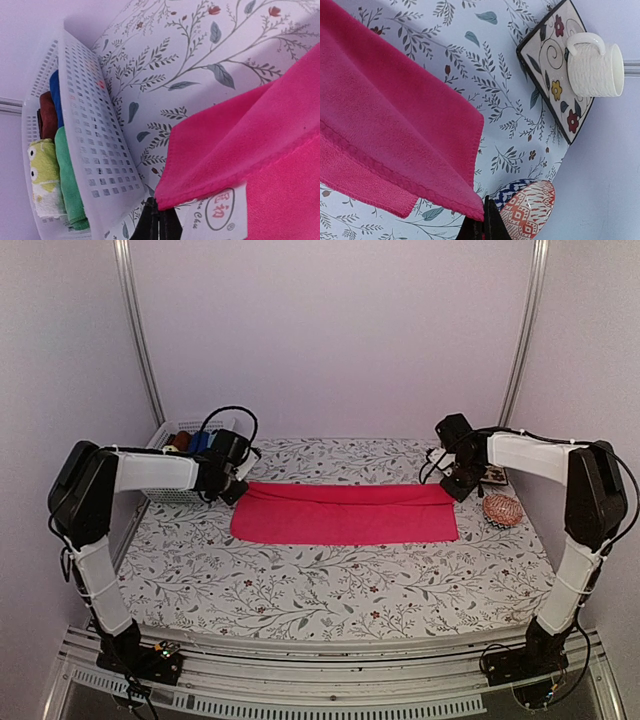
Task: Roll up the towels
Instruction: Fold the towel at the center of the board.
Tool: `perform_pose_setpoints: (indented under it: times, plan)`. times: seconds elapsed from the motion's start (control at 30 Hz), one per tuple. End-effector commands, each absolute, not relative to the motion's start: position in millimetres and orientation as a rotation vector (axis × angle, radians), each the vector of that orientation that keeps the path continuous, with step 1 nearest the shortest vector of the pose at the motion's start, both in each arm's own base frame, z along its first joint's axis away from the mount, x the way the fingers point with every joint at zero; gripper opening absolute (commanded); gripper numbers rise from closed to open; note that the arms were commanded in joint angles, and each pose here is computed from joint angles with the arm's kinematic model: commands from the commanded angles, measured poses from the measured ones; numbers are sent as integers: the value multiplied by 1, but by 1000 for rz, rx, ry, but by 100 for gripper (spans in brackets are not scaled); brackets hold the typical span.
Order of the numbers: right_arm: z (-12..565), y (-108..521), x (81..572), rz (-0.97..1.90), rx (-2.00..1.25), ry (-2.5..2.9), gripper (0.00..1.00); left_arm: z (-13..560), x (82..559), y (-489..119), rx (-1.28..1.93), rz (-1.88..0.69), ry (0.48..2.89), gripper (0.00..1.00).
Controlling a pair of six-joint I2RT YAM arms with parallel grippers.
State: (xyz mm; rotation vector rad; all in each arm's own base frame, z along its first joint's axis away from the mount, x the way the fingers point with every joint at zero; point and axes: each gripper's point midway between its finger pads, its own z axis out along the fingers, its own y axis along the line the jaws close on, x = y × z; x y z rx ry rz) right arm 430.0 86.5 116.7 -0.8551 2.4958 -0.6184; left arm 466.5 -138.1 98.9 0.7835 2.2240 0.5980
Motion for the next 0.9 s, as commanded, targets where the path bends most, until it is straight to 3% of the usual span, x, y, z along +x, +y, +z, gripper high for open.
perform_pose_setpoints:
  times: [0.0, 0.87]
  plan:
    - [114, 85, 410, -592, -869, 2542, 2, 94, 443, -146, 811, 532, 2273, 0]
    - [82, 90, 359, -568, -1029, 2634, 2, 73, 368, -151, 929, 395, 2448, 0]
